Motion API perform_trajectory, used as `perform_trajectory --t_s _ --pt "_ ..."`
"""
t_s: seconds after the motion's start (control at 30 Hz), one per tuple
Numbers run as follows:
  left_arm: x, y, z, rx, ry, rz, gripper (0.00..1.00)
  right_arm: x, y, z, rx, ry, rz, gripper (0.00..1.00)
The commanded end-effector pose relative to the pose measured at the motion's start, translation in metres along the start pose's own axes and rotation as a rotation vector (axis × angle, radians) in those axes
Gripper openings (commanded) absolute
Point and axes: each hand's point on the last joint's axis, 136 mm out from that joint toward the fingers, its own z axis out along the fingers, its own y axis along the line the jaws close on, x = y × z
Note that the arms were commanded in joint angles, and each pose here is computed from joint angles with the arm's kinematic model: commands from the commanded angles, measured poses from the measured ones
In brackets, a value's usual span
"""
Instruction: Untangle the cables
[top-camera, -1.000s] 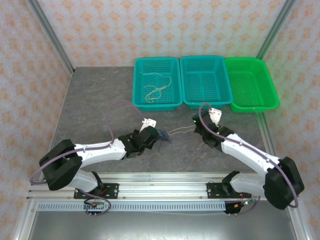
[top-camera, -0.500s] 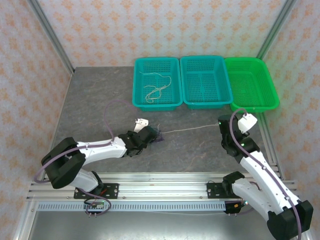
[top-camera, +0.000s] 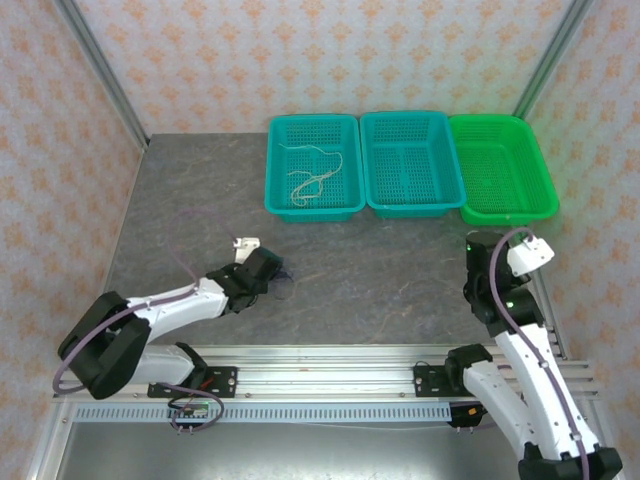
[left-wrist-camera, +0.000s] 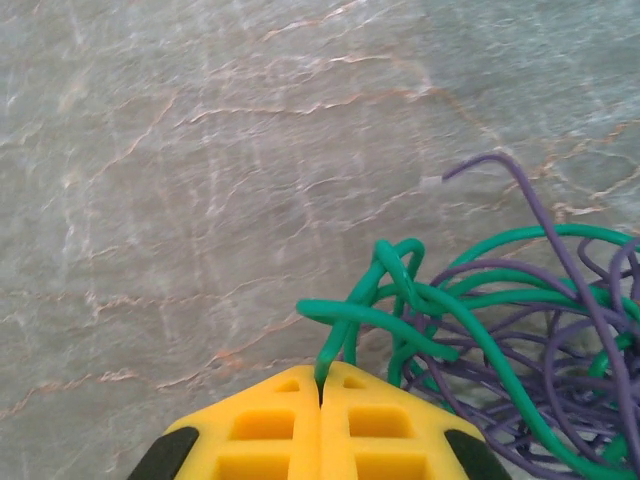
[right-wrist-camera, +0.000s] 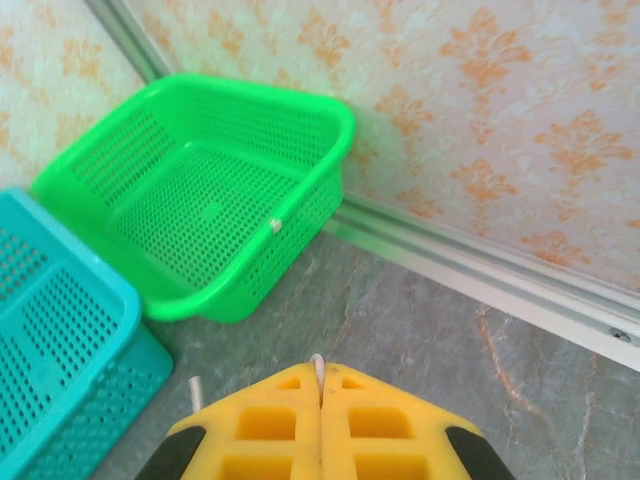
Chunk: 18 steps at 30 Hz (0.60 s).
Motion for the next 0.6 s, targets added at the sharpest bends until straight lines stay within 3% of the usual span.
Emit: perform_trajectory --t_s 0.0,0.17,0.23,0.3,0.37,0.57 --pt "-0.002 -0.006 -0.003 0.062 -0.008 -0.056 0.00 0.016 0.011 0.004 -0.061 0.071 -0.020 0.00" --pt "-0.006 -0.035 -0.011 0.239 -0.021 -0.058 0.02 0.055 0.081 -0.012 -0.416 0.323 0.005 0.00" --pt "-0.013 -0.045 -0.021 0.326 -0.055 -0.081 0.22 0.047 0.098 -0.024 -0.481 0.357 0.014 0.00" --pt "-0.023 -0.045 -0.031 0.357 -0.092 -0.113 0.56 0.030 0.116 -0.040 -0.566 0.364 0.031 0.00" --pt "-0.033 -0.041 -0.042 0.363 -0.129 -0.136 0.74 0.011 0.132 -0.056 -0.644 0.355 0.059 0.00" --pt "-0.063 -0.015 -0.082 0.360 -0.236 -0.214 0.90 -0.053 0.194 -0.112 -0.925 0.346 0.137 0.00"
